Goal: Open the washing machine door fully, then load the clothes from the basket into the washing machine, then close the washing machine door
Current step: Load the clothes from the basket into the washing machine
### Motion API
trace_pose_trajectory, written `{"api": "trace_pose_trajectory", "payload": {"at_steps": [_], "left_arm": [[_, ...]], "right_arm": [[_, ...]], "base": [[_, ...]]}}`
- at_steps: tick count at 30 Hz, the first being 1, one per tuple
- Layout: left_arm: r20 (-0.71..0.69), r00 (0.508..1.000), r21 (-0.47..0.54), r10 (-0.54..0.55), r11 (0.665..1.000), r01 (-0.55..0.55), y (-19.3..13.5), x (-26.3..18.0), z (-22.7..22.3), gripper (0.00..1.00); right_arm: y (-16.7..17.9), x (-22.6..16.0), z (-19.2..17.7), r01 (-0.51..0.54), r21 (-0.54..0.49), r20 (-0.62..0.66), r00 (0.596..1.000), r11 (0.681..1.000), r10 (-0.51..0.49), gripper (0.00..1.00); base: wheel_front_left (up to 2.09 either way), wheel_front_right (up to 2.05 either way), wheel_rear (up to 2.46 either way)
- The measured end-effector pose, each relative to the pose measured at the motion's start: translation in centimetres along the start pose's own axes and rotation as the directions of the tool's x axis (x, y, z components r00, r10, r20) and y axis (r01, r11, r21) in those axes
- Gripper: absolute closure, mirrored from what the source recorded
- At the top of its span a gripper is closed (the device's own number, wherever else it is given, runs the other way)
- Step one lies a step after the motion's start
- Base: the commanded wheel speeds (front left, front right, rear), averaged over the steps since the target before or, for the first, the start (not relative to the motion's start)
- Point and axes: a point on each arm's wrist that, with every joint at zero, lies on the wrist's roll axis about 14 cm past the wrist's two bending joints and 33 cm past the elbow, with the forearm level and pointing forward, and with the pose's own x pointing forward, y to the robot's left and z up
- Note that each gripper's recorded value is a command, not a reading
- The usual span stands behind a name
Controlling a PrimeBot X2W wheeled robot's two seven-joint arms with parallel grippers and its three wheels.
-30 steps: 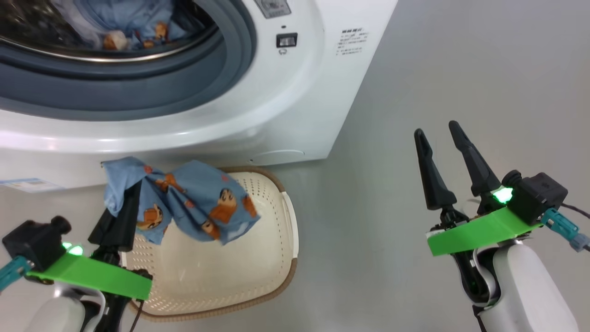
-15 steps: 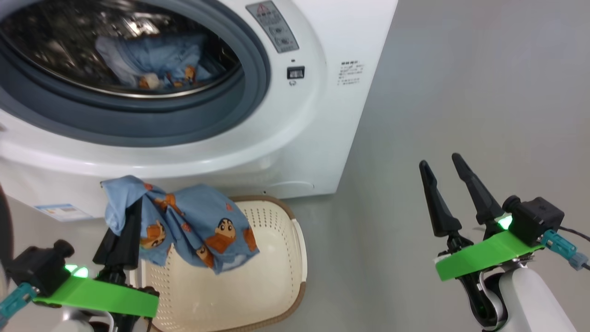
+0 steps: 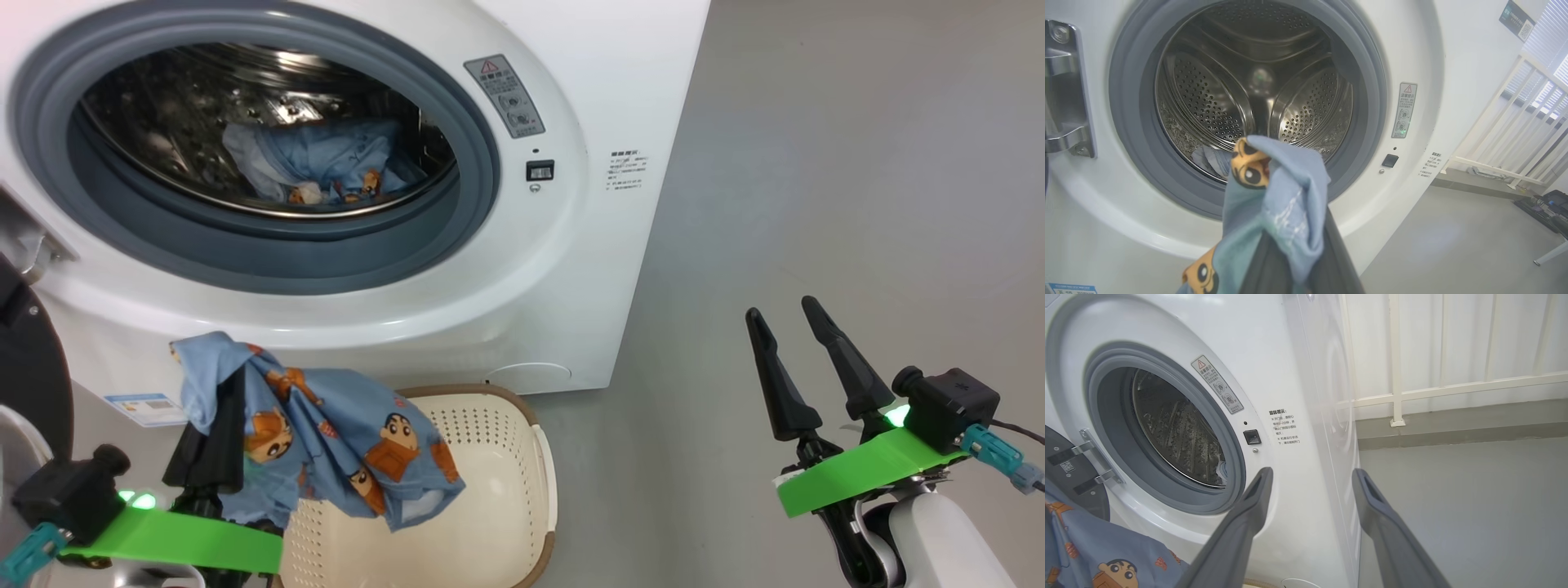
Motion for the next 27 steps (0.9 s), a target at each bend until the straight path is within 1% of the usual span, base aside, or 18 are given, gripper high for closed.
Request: {"api": "trace_pose_trajectory", "payload": {"at_steps": [4,11,19,27], "left_arm": [[0.020,1.000,-0.008,0.010,1.000,-0.010,0.0,-0.1,0.5,1.00],[0.041,0.999,0.003,-0.010,1.000,0.010,-0.5,0.7,1.0,1.00],[0.062,0.997,0.004,-0.050,0.999,0.050,-0.9,4.7,1.4,1.00],[-0.005,0.999,0.018,-0.049,0.999,0.049,0.2,9.6,-1.2,1.00]], "right_arm": [[0.1,0.0,0.3,-0.003,-0.002,0.006,1.000,1.000,0.003,0.00],[-0.1,-0.2,0.2,0.003,-0.003,0.003,1.000,1.000,-0.003,0.00],[-0.5,-0.4,-0.4,0.019,0.004,-0.009,1.000,1.000,-0.019,0.00],[-1.6,-0.5,-1.8,0.066,0.022,-0.039,0.997,0.998,-0.065,0.00]], "base": [[0.00,0.00,0.00],[0.00,0.00,0.00],[0.00,0.00,0.00],[0.00,0.00,0.00]]}}
